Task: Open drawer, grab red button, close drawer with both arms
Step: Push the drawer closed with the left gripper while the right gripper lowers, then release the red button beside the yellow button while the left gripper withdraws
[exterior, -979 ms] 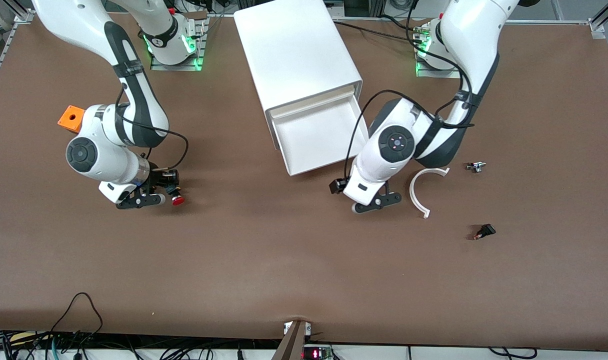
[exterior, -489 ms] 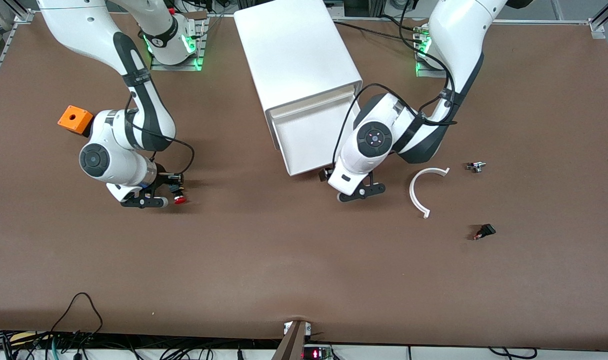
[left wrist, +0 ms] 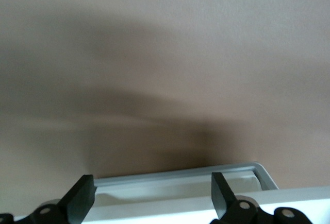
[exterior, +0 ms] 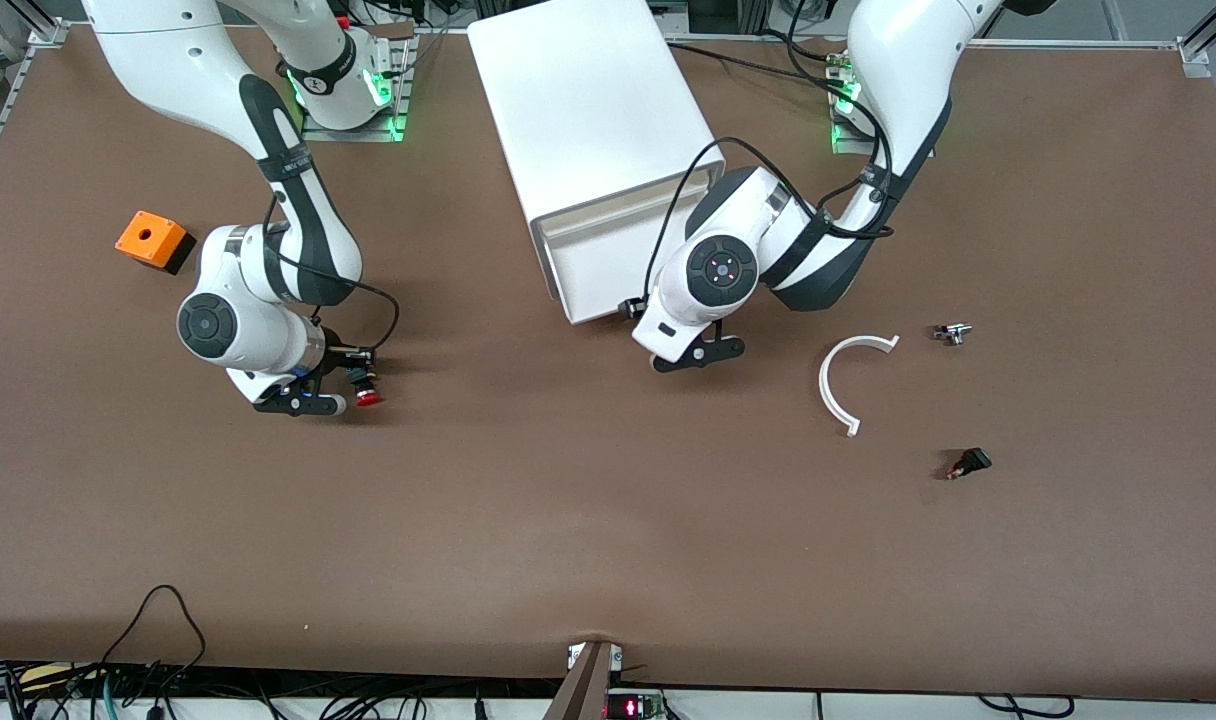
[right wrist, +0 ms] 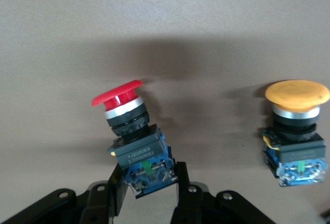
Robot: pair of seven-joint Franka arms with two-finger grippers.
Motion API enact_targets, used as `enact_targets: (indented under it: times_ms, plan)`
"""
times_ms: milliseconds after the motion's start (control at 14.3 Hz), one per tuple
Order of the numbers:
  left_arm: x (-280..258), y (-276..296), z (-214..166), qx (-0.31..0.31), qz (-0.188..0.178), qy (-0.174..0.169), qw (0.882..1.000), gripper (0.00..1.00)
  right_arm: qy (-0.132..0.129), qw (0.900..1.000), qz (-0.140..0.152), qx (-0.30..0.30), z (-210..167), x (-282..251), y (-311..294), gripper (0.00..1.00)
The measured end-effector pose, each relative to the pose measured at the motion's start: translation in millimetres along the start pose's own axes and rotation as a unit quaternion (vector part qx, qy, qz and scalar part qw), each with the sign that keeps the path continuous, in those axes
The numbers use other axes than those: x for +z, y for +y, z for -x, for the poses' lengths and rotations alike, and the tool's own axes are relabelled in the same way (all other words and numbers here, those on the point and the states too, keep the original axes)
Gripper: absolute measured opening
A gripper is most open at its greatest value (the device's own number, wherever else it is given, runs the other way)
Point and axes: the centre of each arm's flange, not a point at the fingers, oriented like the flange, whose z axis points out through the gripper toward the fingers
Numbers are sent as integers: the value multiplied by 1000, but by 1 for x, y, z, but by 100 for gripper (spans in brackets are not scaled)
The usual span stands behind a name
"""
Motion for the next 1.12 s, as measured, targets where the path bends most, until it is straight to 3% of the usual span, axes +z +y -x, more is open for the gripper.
enact_targets:
  times_ms: [419, 839, 979, 1119]
  plan:
    - [13, 3, 23, 11, -33, -45, 998, 100, 1, 1000, 1, -5, 0, 6, -6, 44]
    - [21, 7, 38, 1, -23, -96, 995, 100, 7, 1000, 0, -8, -1, 3, -7, 98]
    - [28, 8, 40, 3, -27, -103, 994, 100, 17, 1000, -3, -10, -3, -9, -9, 100]
    - [36, 10, 43, 6, -30, -111, 993, 100, 44, 999, -13, -14, -7, -40, -14, 100]
